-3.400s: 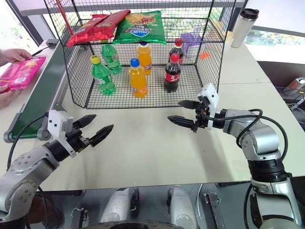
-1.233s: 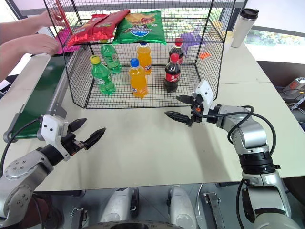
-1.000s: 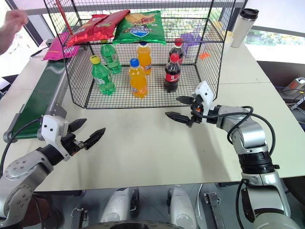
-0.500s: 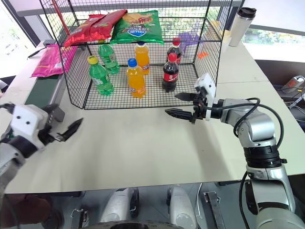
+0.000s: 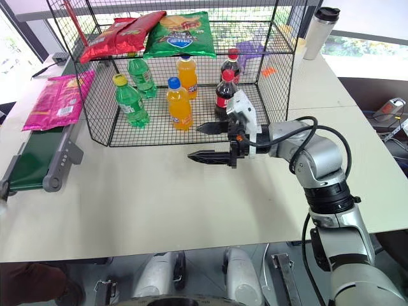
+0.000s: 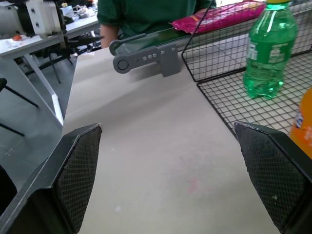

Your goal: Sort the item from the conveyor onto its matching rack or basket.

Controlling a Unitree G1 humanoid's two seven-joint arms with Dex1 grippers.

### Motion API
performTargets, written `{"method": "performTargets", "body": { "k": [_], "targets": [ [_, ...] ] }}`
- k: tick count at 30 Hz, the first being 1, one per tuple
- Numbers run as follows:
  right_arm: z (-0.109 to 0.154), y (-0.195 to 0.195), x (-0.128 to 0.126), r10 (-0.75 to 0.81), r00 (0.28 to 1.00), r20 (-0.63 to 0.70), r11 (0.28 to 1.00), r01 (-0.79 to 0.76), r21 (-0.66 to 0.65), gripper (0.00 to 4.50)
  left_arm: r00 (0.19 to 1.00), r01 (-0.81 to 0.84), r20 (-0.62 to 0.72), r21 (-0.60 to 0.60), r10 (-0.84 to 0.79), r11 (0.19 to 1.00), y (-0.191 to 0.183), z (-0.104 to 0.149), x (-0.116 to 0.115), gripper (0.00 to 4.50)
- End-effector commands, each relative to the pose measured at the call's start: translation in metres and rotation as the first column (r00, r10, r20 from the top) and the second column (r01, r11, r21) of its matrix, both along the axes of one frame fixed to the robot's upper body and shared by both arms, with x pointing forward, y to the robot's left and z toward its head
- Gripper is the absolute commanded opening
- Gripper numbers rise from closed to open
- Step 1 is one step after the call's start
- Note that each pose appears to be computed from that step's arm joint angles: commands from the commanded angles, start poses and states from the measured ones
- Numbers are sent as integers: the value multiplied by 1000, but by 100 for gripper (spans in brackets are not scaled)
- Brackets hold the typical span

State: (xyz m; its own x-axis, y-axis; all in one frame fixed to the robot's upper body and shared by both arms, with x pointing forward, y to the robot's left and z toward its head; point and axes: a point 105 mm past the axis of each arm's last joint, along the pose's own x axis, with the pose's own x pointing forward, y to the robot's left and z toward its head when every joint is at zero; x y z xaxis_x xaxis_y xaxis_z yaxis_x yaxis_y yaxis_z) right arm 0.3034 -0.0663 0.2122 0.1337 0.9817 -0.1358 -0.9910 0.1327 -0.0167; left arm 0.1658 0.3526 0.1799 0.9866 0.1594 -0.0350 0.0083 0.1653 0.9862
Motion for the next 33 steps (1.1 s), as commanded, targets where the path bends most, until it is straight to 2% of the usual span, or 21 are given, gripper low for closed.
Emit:
{"method": "performTargets", "body": {
  "k": [1,6,10,16,32,33],
  "targets": [
    [12,2,-5,26,998,57,1000,-27,15,450,999,30,13,30,-30,999,-9,-3,-4,445],
    [13,1,-6,25,998,54,999,-26,21,450,1000,5,15,26,-5,1000,-12,-12,-10,445],
    [12,0,-4,19,998,52,1000,-20,15,450,999,-24,-31,8,25,1000,-8,-24,-15,445],
    [9,-1,-1,13,999,53,1000,-13,6,450,999,-22,-44,3,22,1000,-9,-27,-13,445],
    [4,-2,1,-12,998,65,1000,12,1,450,995,-3,-103,-45,-2,999,-11,-39,2,445],
    [4,-2,2,-13,998,66,1000,13,2,450,996,0,-94,-48,-4,999,-11,-37,5,421]
  ]
}}
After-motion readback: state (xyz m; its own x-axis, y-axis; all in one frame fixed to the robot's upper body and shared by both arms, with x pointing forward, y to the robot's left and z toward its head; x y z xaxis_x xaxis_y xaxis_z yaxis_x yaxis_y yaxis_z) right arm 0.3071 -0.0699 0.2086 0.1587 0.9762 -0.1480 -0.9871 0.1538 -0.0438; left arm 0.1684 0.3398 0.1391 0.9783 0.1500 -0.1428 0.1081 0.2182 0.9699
